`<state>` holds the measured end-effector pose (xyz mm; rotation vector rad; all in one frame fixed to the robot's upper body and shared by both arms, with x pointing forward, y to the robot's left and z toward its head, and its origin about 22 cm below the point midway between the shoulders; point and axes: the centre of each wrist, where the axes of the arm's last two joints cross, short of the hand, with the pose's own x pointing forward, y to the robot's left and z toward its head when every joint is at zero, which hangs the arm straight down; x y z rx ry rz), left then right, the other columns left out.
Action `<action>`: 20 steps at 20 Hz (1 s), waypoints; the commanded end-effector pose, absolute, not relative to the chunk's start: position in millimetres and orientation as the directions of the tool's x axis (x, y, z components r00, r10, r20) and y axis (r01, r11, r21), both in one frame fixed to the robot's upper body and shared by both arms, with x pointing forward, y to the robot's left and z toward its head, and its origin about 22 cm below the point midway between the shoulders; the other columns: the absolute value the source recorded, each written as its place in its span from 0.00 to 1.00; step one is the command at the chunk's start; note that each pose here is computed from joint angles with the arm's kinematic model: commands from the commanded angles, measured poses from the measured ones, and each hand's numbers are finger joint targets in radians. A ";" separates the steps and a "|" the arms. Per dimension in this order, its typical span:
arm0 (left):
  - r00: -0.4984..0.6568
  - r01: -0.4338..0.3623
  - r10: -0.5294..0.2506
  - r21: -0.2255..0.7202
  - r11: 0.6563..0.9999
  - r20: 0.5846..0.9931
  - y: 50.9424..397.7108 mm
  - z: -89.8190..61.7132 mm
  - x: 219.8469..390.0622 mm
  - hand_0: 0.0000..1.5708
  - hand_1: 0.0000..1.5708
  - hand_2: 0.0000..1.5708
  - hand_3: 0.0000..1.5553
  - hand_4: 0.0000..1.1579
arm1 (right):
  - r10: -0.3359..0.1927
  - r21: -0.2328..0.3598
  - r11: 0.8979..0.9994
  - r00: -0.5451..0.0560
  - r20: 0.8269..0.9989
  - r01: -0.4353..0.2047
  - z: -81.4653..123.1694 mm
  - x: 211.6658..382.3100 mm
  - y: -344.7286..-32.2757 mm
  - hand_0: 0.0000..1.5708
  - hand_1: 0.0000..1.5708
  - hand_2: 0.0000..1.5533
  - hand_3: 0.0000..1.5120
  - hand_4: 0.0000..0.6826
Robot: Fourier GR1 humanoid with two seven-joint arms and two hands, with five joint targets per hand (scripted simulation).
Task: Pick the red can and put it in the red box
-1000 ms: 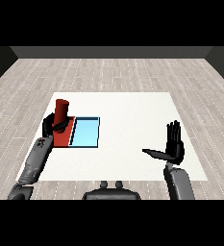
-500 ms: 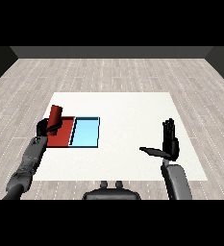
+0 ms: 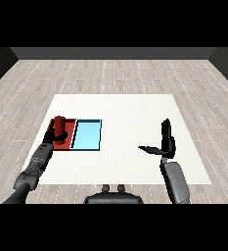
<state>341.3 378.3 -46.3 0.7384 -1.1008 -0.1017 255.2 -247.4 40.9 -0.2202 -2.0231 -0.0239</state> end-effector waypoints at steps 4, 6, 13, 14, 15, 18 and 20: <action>0.546 -0.024 -0.571 0.692 0.721 0.613 383.2 -48.9 338.2 0.00 0.00 0.00 0.00 0.23 | 0.158 -0.094 0.982 -0.446 0.881 0.163 28.2 257.5 -238.9 0.00 0.00 0.00 0.00 0.00; 0.588 -0.072 -0.542 0.706 0.704 0.601 398.1 -19.3 353.7 0.00 0.00 0.00 0.00 0.00 | 0.131 -0.067 0.985 -0.436 0.890 0.160 33.8 257.9 -241.0 0.00 0.00 0.00 0.00 0.00; 0.399 -0.410 -0.392 0.544 0.732 0.829 406.6 -19.3 347.2 0.00 0.00 0.00 0.00 0.00 | 0.109 -0.053 0.990 -0.470 0.876 0.130 41.5 253.5 -247.0 0.00 0.00 0.00 0.00 0.00; 0.279 -0.471 -0.388 0.477 0.742 0.878 408.0 1.9 360.6 0.00 0.00 0.00 0.00 0.00 | 0.072 -0.023 0.994 -0.472 0.879 0.109 38.1 252.6 -240.3 0.00 0.00 0.00 0.00 0.00; 0.225 -0.481 -0.364 0.428 0.765 0.904 415.5 6.3 358.5 0.00 0.00 0.00 0.00 0.00 | 0.068 -0.010 0.992 -0.469 0.881 0.125 43.6 251.8 -237.7 0.00 0.00 0.00 0.00 0.00; -0.149 -0.488 -0.271 0.168 0.857 0.951 372.2 25.0 388.7 0.00 0.00 0.00 0.00 0.00 | 0.055 -0.009 0.996 -0.493 0.868 0.093 52.7 256.6 -253.0 0.00 0.00 0.00 0.00 0.00; -0.324 -0.400 -0.124 -0.017 0.916 0.938 348.7 25.4 395.9 0.00 0.00 0.00 0.00 0.00 | 0.013 0.021 0.998 -0.473 0.881 0.066 40.8 247.8 -245.3 0.00 0.00 0.00 0.00 0.00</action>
